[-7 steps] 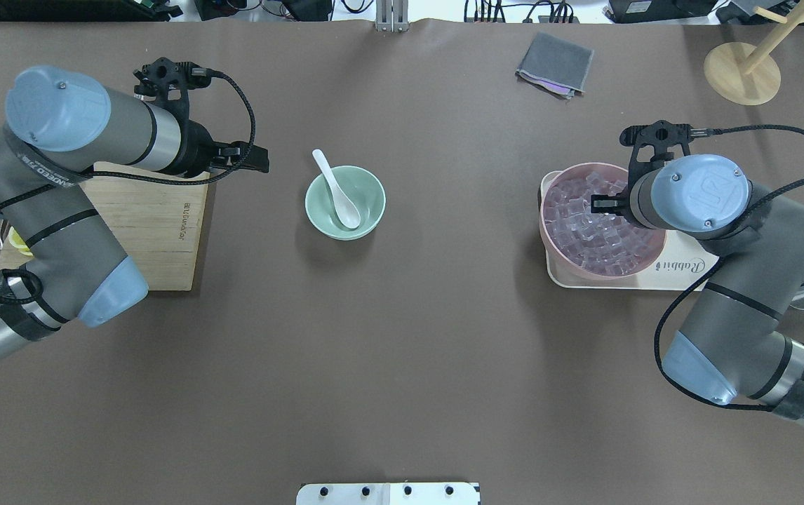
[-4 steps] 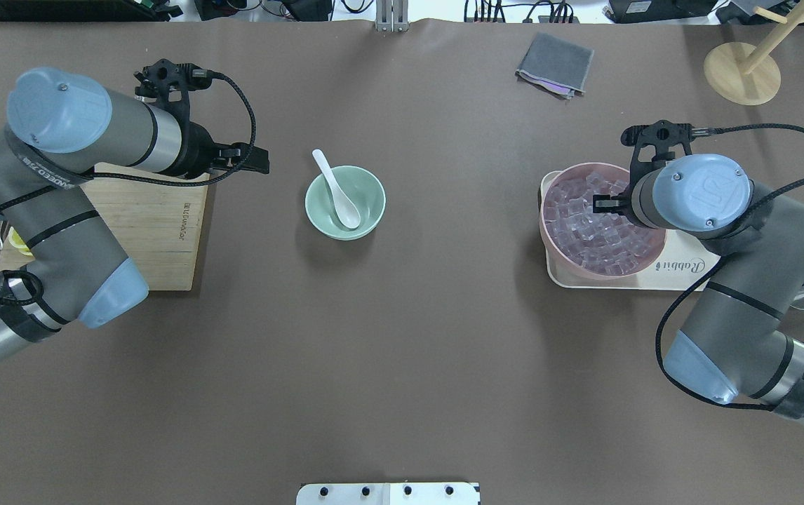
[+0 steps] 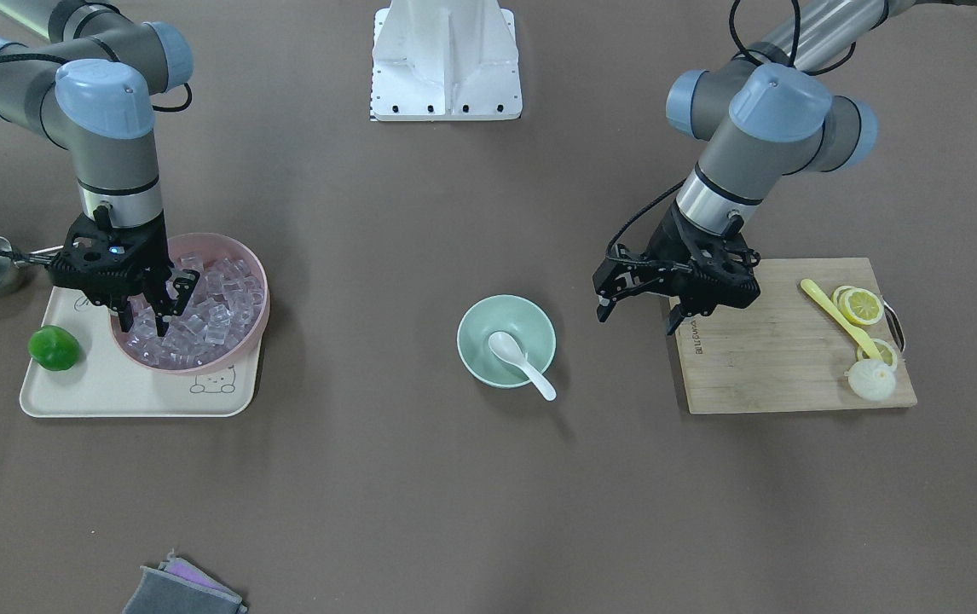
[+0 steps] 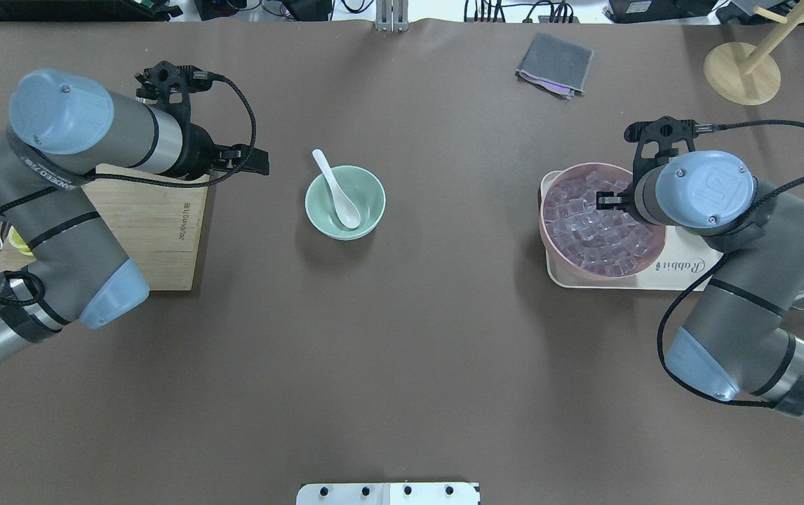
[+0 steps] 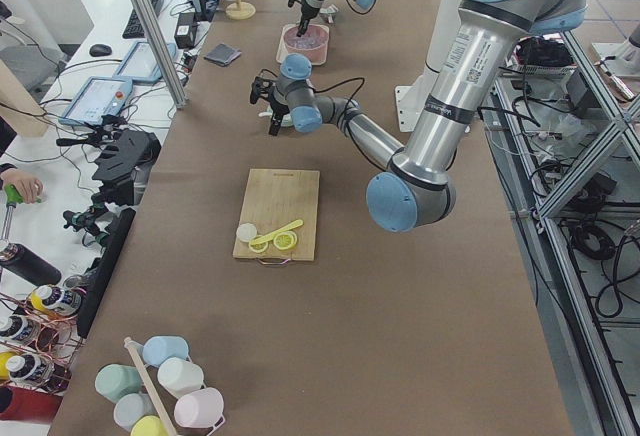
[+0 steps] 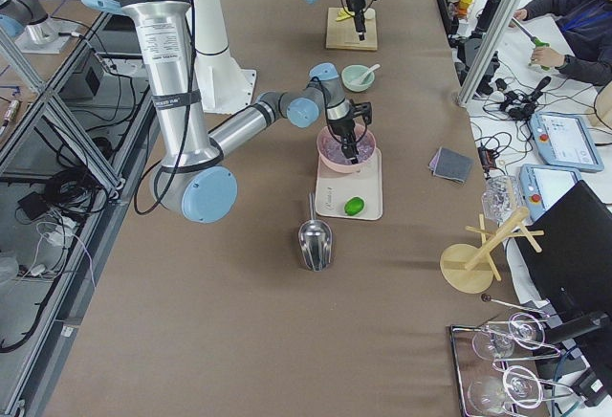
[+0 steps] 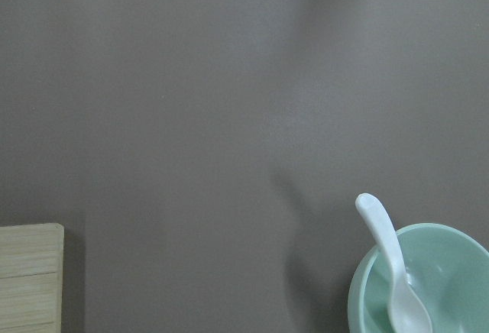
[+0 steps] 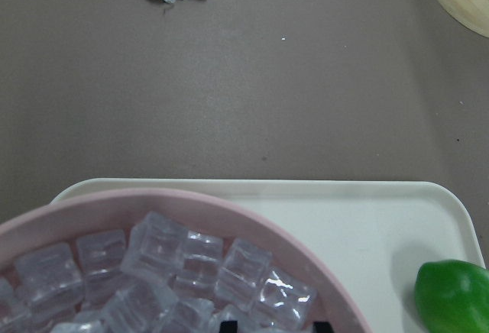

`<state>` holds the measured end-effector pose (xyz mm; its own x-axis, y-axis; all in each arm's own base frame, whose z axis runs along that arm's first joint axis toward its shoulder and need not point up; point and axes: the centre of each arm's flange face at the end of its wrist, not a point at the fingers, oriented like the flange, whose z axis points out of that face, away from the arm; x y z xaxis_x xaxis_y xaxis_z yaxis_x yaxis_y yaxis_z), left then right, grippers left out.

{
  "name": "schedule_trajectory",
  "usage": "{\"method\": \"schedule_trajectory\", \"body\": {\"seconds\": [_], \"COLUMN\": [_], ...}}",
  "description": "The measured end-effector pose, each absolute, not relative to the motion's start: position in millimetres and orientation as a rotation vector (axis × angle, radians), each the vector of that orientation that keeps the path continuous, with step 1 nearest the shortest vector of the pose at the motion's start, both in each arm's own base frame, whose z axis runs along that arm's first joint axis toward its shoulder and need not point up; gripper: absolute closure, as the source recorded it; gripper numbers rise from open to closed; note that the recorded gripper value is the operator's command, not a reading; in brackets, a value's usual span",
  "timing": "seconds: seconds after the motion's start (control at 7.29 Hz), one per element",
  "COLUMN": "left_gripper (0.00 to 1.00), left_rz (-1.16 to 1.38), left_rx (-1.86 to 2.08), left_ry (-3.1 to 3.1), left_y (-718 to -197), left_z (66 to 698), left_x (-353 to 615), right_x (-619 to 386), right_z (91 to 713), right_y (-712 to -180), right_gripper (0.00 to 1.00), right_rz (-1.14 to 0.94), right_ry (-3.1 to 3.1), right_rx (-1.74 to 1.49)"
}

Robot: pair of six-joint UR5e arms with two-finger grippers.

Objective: Put spoon and ice into bowl

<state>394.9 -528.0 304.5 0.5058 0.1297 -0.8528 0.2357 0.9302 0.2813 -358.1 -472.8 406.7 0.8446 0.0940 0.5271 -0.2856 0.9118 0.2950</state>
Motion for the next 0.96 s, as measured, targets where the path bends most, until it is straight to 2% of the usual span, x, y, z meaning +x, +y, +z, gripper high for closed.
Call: {"method": "schedule_trajectory", "body": {"seconds": [0.14, 0.69, 0.96], "left_gripper": [0.02, 0.02, 0.01], "left_rz": [-0.066, -0.055, 0.032], "left_rx": [0.387, 0.386, 0.352], "left_ry": [1.045, 1.051, 1.024], "left_y": [-528.1, -530.4, -551.5], "left_z": [305.0, 301.9, 304.7], "left_x": [395.2, 390.9, 356.7], "right_x": [-358.0, -358.2, -363.5], "right_z": [407.2, 397.6, 370.6], "right_y": [-472.8, -475.2, -483.1], "right_gripper": [0.64, 1.0, 1.0], "right_rz": [0.206, 0.207, 0.209], "right_ry": [-0.528, -0.542, -0.582], "right_rx": [0.377, 0.387, 0.41]}}
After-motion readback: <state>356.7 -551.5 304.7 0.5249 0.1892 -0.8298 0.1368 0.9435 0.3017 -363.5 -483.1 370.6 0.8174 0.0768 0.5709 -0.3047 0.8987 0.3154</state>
